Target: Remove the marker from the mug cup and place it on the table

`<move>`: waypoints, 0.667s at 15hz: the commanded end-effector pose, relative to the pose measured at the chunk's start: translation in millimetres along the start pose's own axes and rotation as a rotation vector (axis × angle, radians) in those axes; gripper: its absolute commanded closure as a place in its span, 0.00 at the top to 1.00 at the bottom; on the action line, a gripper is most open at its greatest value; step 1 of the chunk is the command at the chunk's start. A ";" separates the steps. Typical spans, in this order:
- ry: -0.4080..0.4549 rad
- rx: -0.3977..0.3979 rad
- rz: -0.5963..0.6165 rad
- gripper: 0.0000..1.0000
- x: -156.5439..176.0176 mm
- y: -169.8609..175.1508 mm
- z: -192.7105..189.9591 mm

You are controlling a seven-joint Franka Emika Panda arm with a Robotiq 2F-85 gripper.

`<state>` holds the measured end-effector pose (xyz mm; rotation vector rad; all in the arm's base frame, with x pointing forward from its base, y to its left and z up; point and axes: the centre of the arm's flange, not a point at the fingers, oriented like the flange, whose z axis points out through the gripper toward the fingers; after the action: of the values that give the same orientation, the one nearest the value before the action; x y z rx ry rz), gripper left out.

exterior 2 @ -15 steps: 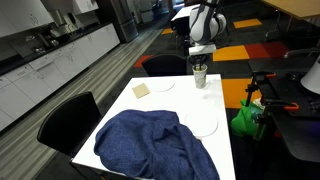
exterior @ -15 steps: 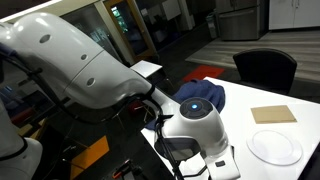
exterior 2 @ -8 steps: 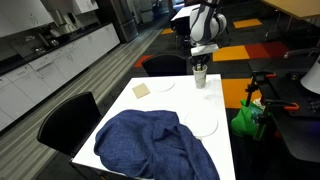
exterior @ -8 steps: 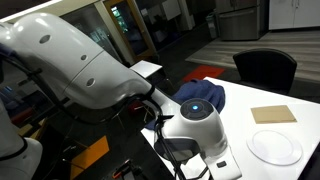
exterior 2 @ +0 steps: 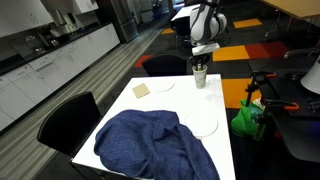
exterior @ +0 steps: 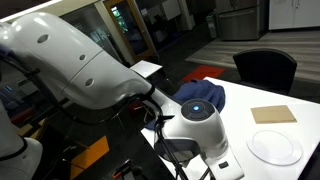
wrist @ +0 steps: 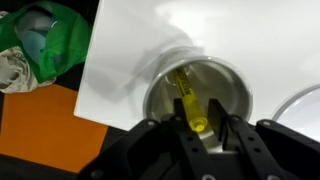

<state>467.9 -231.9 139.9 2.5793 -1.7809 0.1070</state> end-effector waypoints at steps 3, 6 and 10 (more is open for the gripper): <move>-0.023 0.001 -0.027 0.33 5.2 0.1 1.1; -0.021 -0.001 -0.039 0.35 6.7 -1.2 4.0; -0.012 -0.009 -0.041 0.44 7.8 -3.0 8.4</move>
<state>469.5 -232.9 133.8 2.5970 -1.7462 0.0960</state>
